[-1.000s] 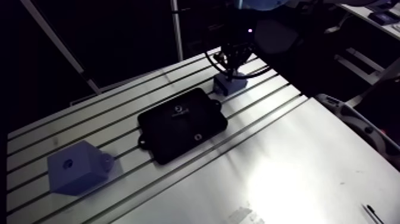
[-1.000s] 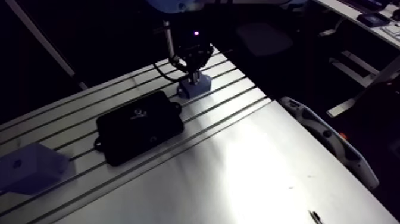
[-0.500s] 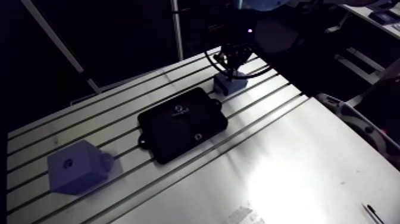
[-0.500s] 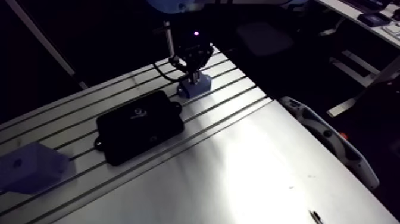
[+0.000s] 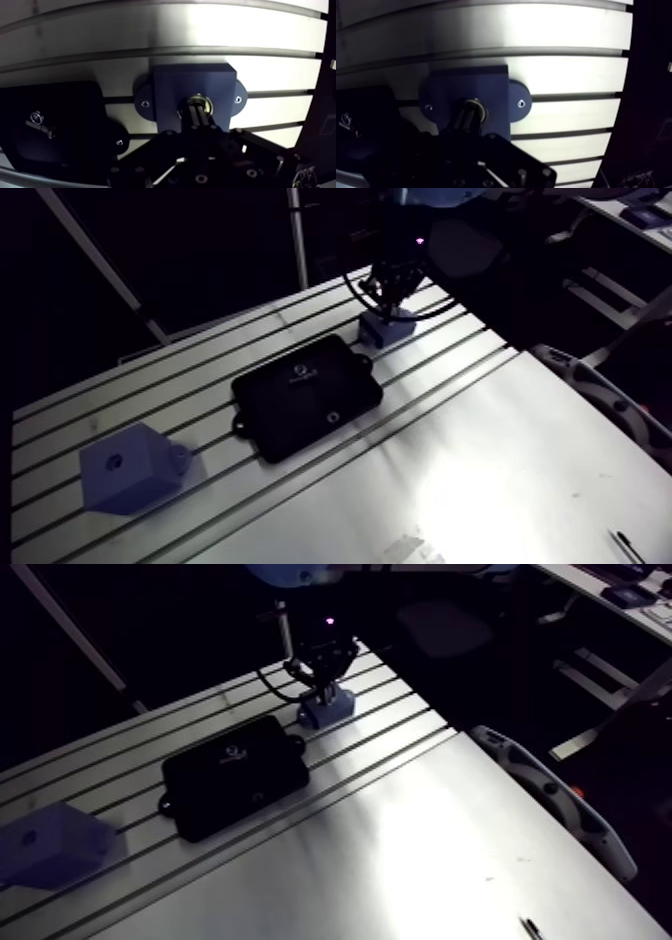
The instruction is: Pick up the bearing and press it into the housing until flush.
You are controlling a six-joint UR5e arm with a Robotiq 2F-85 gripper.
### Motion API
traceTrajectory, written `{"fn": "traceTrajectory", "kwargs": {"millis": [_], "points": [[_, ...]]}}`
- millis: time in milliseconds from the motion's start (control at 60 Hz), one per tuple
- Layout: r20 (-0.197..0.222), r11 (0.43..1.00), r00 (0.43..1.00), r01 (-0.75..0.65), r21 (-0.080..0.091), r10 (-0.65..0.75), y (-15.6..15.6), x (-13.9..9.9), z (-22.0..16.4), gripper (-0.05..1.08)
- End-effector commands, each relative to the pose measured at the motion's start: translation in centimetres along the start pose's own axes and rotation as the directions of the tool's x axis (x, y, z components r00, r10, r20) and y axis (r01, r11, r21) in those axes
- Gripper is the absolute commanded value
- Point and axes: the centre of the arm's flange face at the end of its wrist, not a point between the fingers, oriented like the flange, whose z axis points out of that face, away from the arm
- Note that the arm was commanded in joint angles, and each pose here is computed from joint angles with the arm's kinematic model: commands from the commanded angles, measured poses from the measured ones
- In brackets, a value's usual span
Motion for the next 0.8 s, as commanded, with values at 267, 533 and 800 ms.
{"fn": "traceTrajectory", "kwargs": {"millis": [267, 533, 800], "points": [[-0.009, 1.000, 1.000, 0.002, -0.006, -0.002, 0.1, 0.2, 0.3, 1.07], [-0.026, 1.000, 1.000, 0.002, -0.013, -0.003, 0.2, 0.2, -0.9, 1.07], [-0.058, 1.000, 0.998, 0.002, -0.030, -0.003, -0.3, -0.6, -4.6, 1.05]]}}
